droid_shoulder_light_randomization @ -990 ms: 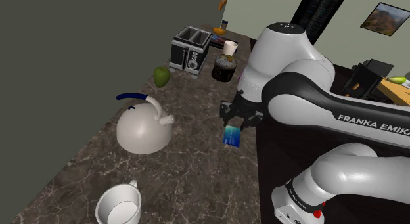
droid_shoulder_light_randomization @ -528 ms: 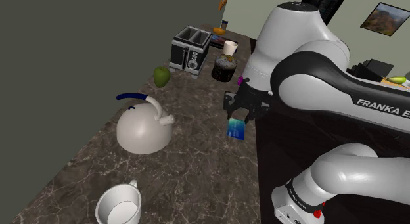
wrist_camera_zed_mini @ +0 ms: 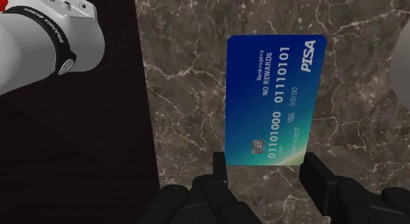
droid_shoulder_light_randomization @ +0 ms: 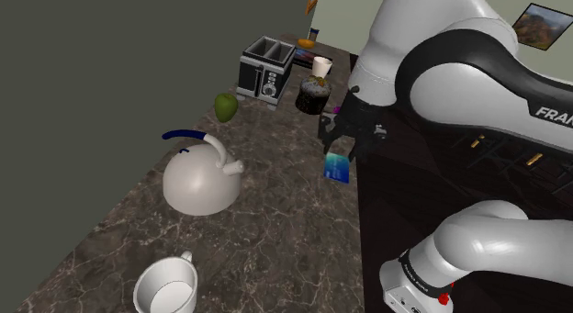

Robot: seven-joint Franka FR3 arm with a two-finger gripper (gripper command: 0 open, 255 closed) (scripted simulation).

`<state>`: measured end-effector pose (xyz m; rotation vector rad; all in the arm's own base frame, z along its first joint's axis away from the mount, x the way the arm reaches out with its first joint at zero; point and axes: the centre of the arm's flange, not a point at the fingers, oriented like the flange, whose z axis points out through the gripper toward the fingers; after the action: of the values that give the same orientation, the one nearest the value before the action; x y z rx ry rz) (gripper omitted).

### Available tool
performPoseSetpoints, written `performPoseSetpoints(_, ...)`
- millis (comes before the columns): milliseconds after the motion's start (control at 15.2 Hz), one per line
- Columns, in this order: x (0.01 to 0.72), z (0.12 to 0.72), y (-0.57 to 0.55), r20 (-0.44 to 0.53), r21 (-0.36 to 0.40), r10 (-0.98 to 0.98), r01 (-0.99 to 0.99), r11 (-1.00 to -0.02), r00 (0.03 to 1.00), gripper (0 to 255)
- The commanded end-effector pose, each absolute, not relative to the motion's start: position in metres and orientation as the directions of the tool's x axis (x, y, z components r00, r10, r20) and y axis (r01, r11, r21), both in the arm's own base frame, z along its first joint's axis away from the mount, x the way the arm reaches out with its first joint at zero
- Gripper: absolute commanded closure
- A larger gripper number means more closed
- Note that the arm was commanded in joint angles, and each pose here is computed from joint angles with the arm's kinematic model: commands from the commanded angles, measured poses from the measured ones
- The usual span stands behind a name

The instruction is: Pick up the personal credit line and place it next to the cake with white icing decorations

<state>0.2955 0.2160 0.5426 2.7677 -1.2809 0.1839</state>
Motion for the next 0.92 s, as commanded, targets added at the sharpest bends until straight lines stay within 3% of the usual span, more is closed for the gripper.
performPoseSetpoints(0,0.296,0.552,0.215,0.145,0.028,-0.753,-0.763,-0.645,0.642,255)
performPoseSetpoints(858,0.408,0.558,0.103,0.145,0.028,-0.753,-0.763,-0.645,0.642,255)
